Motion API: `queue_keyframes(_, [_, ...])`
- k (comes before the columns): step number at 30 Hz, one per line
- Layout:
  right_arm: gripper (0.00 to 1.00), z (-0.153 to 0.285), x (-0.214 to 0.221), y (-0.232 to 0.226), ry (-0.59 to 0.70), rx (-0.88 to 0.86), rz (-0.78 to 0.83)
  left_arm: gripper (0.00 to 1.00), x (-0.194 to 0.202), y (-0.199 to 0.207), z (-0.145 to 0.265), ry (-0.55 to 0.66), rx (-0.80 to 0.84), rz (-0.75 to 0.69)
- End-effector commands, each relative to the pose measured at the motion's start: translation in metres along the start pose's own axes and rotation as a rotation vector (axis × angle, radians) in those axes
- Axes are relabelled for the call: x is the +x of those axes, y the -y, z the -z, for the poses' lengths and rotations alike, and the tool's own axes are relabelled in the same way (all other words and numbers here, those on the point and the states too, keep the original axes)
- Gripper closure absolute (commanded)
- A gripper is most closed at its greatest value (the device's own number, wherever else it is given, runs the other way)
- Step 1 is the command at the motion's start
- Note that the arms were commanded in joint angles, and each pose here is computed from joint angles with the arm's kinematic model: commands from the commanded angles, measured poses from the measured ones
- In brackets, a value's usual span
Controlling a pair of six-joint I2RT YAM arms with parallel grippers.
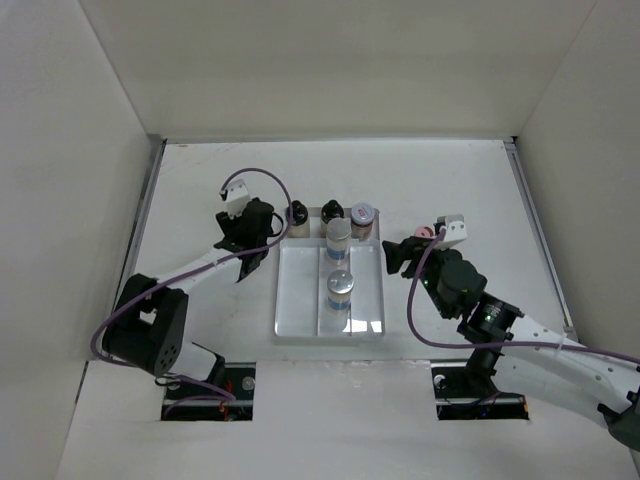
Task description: Organize the condiment bottles
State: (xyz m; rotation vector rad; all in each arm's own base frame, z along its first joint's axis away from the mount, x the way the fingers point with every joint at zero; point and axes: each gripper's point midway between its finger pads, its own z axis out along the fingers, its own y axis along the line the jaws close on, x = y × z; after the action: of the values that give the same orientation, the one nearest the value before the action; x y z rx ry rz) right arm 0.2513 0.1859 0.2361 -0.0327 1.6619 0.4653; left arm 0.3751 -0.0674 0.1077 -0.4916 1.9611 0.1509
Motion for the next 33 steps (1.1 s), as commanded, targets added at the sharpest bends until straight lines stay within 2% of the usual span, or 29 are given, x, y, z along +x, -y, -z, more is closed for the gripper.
queue_keyframes(1, [0.27, -0.001, -0.018, -0.008, 0.053, -0.025, -0.048, 0.45, -0.012, 0.007, -0.003, 0.022, 0.018, 0.029])
queue_keyframes(7, [0.27, -0.003, -0.015, -0.004, 0.046, -0.008, -0.043, 0.62, -0.019, 0.005, 0.002, 0.053, 0.034, 0.056])
queue_keyframes(11, [0.27, -0.004, -0.017, 0.0, 0.054, 0.004, -0.054, 0.67, -0.03, 0.004, 0.017, 0.088, 0.067, 0.08])
queue_keyframes(16, [0.27, -0.002, -0.02, 0.003, 0.065, 0.008, -0.061, 0.68, -0.042, 0.016, 0.063, 0.117, 0.179, 0.07])
queue_keyframes(23, [0.27, -0.004, -0.019, 0.006, 0.064, 0.02, -0.069, 0.68, -0.015, 0.042, 0.116, 0.098, 0.336, 0.023])
queue_keyframes(29, [0.26, -0.007, -0.017, 0.013, 0.061, 0.04, -0.078, 0.67, -0.003, 0.076, 0.137, 0.09, 0.433, 0.02])
queue_keyframes(33, [0.26, -0.008, -0.017, 0.017, 0.065, 0.055, -0.084, 0.67, 0.007, 0.095, 0.131, 0.094, 0.448, 0.009])
